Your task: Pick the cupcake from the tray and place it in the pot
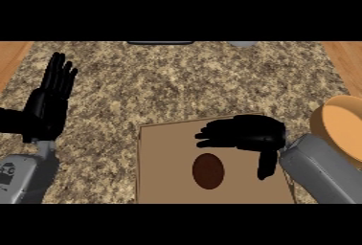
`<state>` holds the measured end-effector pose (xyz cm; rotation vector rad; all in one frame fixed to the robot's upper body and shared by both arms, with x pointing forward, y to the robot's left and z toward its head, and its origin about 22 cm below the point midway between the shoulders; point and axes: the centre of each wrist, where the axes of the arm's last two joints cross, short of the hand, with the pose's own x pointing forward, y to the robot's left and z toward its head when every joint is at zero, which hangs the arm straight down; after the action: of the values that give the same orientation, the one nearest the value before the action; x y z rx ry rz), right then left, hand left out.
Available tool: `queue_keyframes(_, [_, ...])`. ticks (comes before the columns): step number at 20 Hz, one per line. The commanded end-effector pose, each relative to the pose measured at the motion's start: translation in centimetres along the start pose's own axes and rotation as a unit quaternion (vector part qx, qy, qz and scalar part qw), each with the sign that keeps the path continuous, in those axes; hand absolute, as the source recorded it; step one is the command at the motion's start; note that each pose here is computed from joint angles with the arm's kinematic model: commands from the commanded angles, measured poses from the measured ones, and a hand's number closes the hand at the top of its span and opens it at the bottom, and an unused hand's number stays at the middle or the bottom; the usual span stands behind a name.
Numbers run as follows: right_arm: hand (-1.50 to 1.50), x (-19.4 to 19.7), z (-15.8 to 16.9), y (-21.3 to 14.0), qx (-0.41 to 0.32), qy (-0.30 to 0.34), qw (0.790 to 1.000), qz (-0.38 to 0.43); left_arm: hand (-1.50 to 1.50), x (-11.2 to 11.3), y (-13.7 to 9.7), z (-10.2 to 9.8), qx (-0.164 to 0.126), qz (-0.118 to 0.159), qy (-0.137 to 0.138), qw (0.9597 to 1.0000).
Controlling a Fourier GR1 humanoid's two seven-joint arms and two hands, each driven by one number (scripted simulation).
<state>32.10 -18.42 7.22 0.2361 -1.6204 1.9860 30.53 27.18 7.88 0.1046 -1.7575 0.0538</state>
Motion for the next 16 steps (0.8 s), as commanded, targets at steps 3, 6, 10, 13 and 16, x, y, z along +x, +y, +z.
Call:
queue_keyframes(3, [-1.5,1.1,-2.3,2.7,0.0,-0.032,0.999,0.004,0.0,-0.5,0.1,-1.2,0.003,-0.007,-0.001,1.0])
queue_keyframes(6, [-1.5,1.7,-2.7,2.2,-0.021,-0.035,0.999,0.004,0.0,0.9,-0.4,0.9,0.0,-0.007,-0.003,1.0])
queue_keyframes(10, [-1.5,1.2,-4.9,2.4,-0.008,-0.003,1.0,0.018,0.0,0.2,1.5,0.5,-0.003,-0.001,-0.002,1.0])
queue_keyframes(13, [-1.5,1.7,-4.8,4.9,-0.017,0.01,0.999,0.033,0.0,-0.6,-1.8,-0.7,0.008,-0.003,-0.001,1.0])
queue_keyframes(16, [-1.5,0.6,-4.5,3.8,-0.004,0.035,0.999,0.025,0.0,2.3,0.4,-0.1,-0.004,-0.003,0.003,1.0])
